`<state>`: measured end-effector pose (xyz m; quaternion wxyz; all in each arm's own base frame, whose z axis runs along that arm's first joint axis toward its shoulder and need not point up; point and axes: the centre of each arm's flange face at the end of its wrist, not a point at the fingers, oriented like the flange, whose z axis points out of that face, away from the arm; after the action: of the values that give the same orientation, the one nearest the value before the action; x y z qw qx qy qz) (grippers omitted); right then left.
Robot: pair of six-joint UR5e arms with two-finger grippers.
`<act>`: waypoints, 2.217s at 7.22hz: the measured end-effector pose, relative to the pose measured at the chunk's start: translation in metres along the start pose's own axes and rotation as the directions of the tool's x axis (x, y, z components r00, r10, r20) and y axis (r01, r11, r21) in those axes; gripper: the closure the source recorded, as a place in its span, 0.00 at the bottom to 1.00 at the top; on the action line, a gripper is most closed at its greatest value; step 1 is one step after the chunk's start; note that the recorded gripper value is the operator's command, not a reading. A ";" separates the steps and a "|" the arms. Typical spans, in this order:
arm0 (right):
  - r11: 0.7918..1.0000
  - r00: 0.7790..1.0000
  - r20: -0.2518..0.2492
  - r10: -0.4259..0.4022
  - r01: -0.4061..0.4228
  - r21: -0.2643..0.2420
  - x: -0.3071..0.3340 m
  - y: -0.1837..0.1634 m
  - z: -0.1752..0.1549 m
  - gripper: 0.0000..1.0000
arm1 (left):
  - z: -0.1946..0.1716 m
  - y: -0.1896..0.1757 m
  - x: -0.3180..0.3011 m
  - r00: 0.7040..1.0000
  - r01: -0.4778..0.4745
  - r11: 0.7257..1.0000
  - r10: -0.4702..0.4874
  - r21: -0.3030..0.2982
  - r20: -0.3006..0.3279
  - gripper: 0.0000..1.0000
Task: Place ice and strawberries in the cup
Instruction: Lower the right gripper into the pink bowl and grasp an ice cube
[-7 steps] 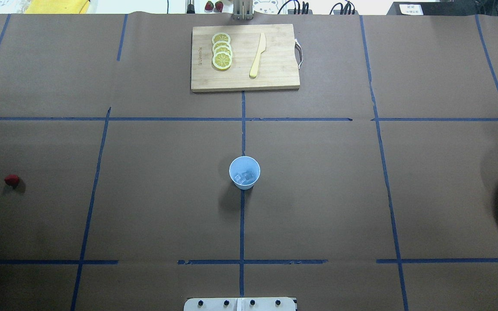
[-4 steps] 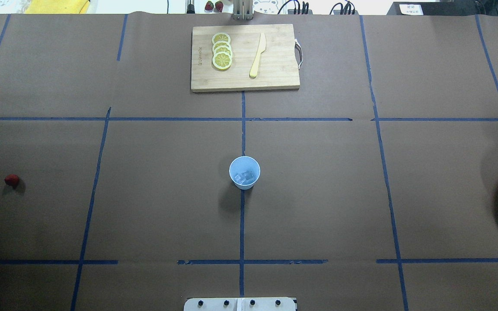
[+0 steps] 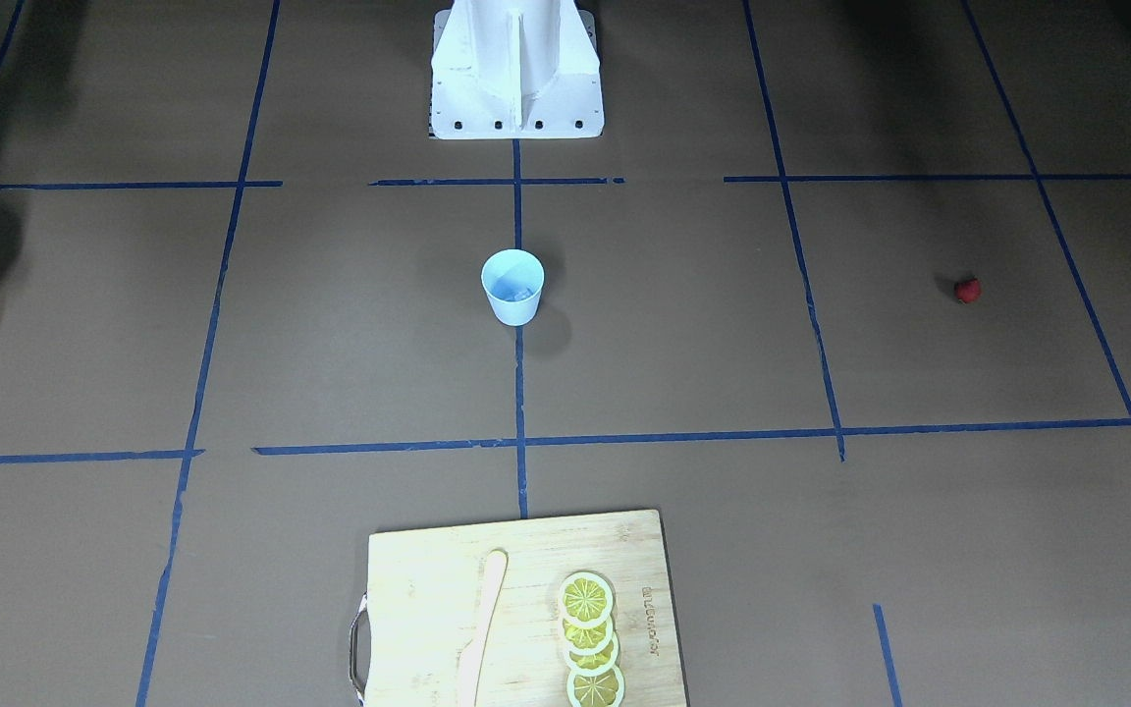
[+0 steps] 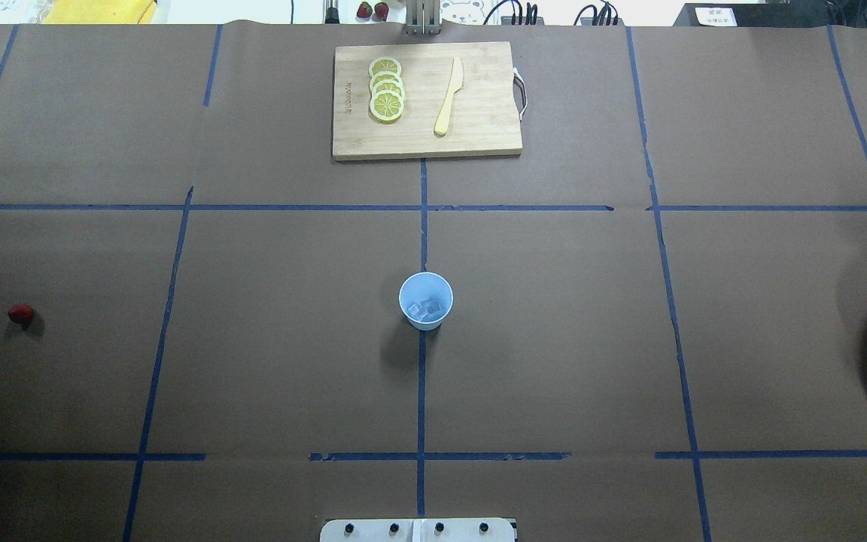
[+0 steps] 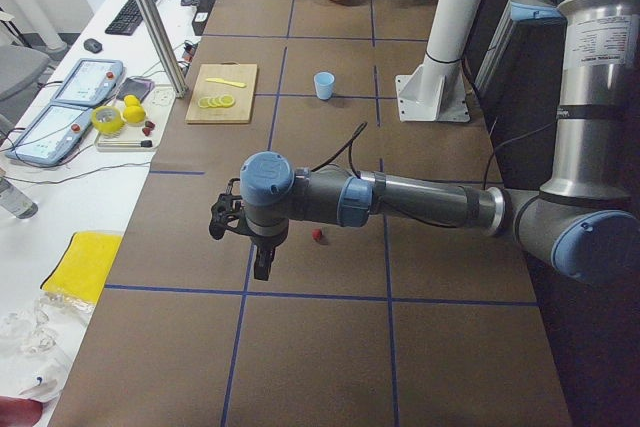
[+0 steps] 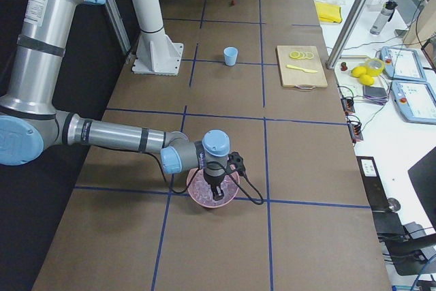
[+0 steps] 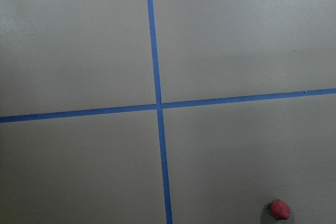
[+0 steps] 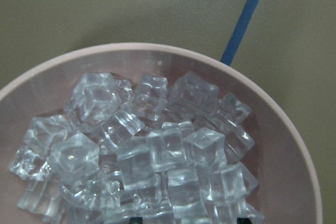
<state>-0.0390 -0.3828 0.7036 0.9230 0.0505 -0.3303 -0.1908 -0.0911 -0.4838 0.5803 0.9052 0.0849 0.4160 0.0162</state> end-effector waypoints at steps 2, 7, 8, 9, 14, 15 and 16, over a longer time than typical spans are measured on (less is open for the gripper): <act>1.000 1.000 0.000 0.000 0.000 -0.002 0.001 0.000 0.001 0.32 | -0.001 0.000 0.002 1.000 -0.003 1.000 0.003 0.002 0.000 0.00; 1.000 1.000 0.006 -0.004 0.004 0.005 -0.002 0.002 -0.003 0.32 | -0.002 0.000 0.002 1.000 -0.003 1.000 0.003 0.003 0.000 0.00; 1.000 1.000 0.004 -0.004 0.004 0.004 -0.001 0.003 -0.003 0.32 | -0.002 0.000 0.002 1.000 -0.003 1.000 0.003 0.003 0.000 0.00; 1.000 1.000 0.002 -0.004 0.004 0.003 -0.001 0.004 -0.002 0.35 | -0.002 0.000 0.002 1.000 -0.003 1.000 0.003 0.003 0.000 0.00; 1.000 1.000 -0.002 -0.015 0.015 0.008 -0.002 0.002 -0.005 1.00 | -0.002 0.000 0.003 1.000 0.002 1.000 -0.002 0.003 -0.005 0.00; 1.000 1.000 -0.002 -0.021 0.021 0.012 -0.003 0.001 -0.007 1.00 | -0.002 0.000 0.003 1.000 0.016 1.000 -0.016 0.003 -0.006 0.00; 0.999 1.000 -0.001 -0.026 0.026 0.020 -0.006 -0.001 -0.012 1.00 | -0.003 0.000 0.004 1.000 0.029 1.000 -0.029 0.006 -0.007 0.00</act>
<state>-0.0360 -0.3817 0.6910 0.9200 0.0640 -0.3310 -0.1996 -0.0906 -0.4830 0.5757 0.9038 0.0815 0.4202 0.0023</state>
